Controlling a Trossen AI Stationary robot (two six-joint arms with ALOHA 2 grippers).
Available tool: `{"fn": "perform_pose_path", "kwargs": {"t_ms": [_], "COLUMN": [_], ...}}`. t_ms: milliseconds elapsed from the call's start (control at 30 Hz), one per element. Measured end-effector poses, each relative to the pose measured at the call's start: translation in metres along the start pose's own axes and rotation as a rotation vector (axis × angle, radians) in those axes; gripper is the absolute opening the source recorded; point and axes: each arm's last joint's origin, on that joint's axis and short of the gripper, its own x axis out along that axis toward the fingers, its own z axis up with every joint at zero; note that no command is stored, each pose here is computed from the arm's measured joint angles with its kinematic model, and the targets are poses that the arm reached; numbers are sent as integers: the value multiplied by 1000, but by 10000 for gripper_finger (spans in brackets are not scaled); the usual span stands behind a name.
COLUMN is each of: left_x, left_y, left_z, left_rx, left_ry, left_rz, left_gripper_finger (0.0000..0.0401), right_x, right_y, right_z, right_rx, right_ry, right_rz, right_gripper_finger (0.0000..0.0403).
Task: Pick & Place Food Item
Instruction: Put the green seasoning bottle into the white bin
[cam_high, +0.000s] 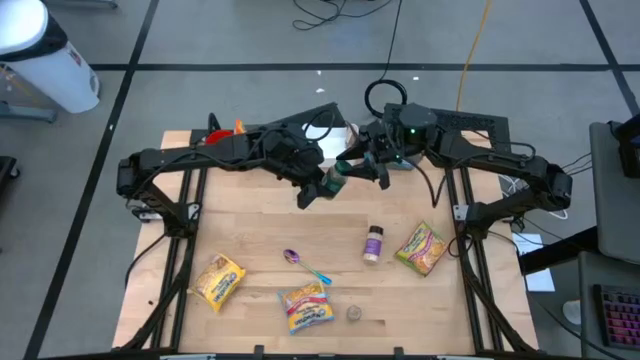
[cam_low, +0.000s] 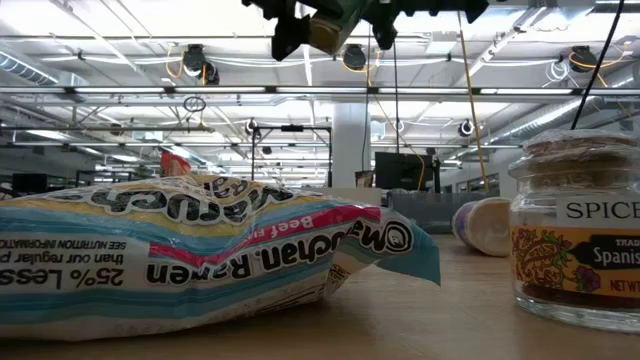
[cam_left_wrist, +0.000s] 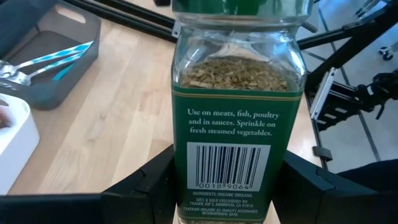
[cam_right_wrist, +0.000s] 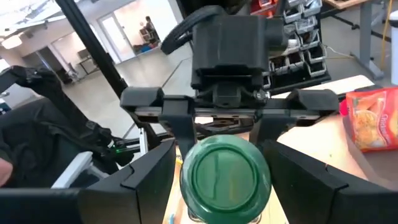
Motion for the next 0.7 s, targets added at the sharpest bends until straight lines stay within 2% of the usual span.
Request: {"fn": "perform_pose_path", "kwargs": {"t_ms": [200, 300, 400, 533, 700], "left_x": [0, 0, 0, 0, -1], "left_y": [0, 0, 0, 0, 1], "left_z": [0, 0, 0, 0, 0], "left_rx": [-5, -4, -4, -2, -3], "left_ry": [3, 0, 1, -1, -2], "left_rz": [3, 2, 2, 2, 5], "left_gripper_finger": [206, 206, 206, 206, 206], "right_x": [-15, -28, -42, -55, -58], "right_y": [7, 7, 9, 11, 17], "right_z": [15, 22, 30, 36, 42], "right_rx": [-60, -42, -44, -70, -142], "right_ry": [-89, -136, -197, -235, -270], "right_rz": [-2, -77, -154, -185, -127], "right_gripper_finger": [238, 221, 183, 114, 44]}}
